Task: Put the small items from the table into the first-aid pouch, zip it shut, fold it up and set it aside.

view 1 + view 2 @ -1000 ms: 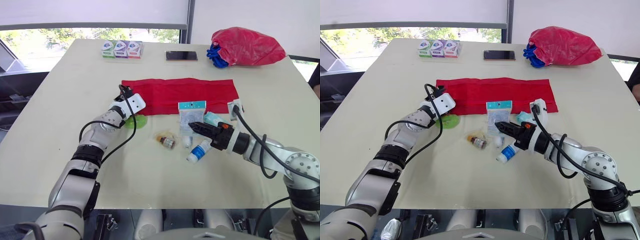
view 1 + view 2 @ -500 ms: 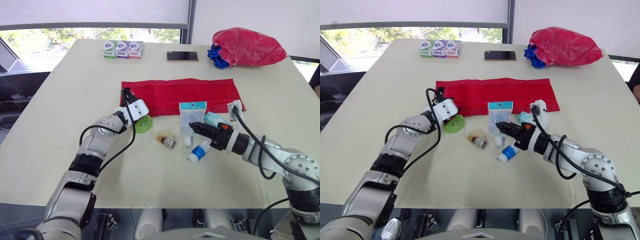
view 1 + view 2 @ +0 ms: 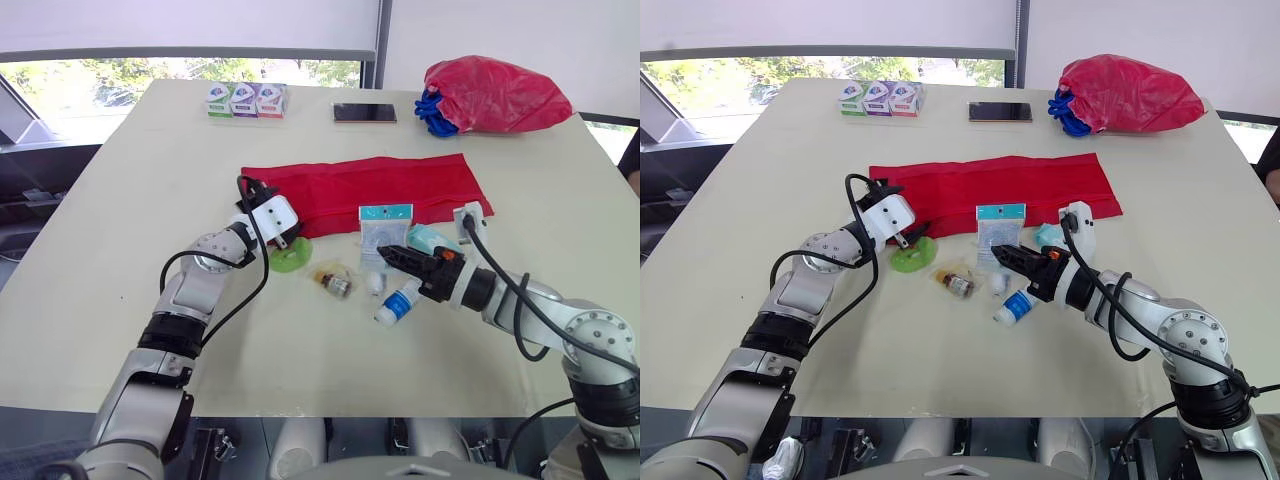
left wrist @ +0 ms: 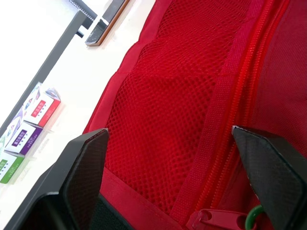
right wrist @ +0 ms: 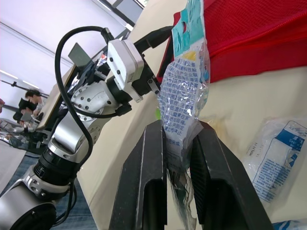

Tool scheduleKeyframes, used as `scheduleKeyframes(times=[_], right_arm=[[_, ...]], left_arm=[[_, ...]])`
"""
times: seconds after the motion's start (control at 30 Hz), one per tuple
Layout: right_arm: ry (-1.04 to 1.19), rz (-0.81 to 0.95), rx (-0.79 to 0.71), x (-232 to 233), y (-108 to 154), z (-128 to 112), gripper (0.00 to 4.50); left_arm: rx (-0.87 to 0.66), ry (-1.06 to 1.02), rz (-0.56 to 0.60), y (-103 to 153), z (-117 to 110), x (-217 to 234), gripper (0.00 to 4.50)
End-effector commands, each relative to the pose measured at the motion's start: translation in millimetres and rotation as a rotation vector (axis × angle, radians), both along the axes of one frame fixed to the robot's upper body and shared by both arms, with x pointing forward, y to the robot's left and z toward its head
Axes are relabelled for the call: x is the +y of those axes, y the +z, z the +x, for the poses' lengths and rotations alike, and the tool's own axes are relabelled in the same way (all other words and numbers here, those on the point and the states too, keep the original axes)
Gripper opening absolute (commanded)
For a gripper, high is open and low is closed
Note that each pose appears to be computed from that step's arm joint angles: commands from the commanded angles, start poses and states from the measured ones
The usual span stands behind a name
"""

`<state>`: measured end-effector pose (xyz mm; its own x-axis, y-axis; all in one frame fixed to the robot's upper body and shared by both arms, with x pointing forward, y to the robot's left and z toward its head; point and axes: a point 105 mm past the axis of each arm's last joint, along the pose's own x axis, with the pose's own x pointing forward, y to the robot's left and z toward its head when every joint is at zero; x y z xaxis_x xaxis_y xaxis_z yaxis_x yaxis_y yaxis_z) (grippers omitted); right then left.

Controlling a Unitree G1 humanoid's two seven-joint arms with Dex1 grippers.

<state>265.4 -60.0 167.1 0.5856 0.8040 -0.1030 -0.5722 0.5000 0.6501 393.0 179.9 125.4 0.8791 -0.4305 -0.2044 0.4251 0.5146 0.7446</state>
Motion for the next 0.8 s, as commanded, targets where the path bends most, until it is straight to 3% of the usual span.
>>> scheduleKeyframes(times=[0.03,0.17,0.27,0.37,0.5,0.7,0.8], right_arm=[[0.004,0.022,-0.043,0.5,10.3,-4.1,0.13],[0.0,0.022,-0.042,0.1,9.6,-3.6,0.13],[-0.004,0.02,-0.044,-0.3,9.3,-2.9,0.13],[-0.006,0.021,-0.045,-0.5,8.9,-2.0,0.13],[-0.007,0.02,-0.049,0.5,8.1,0.0,0.13],[-0.015,0.025,-0.057,1.0,8.5,1.7,0.13],[-0.024,0.027,-0.058,0.7,7.8,2.0,0.13]], left_arm=[[0.077,-0.024,0.043,-20.4,-5.2,-7.4,4.4],[0.16,-0.032,0.067,-33.6,-5.7,-10.9,4.4],[0.304,0.005,-0.08,-40.4,-3.9,-13.7,4.4],[0.424,-0.018,-0.11,-44.3,-6.4,-15.6,4.4],[0.54,-0.045,-0.04,-50.1,-8.7,-8.8,4.4],[0.583,-0.036,0.033,-54.2,-1.9,3.6,4.4],[0.579,-0.035,0.058,-54.7,2.2,4.6,3.67]])
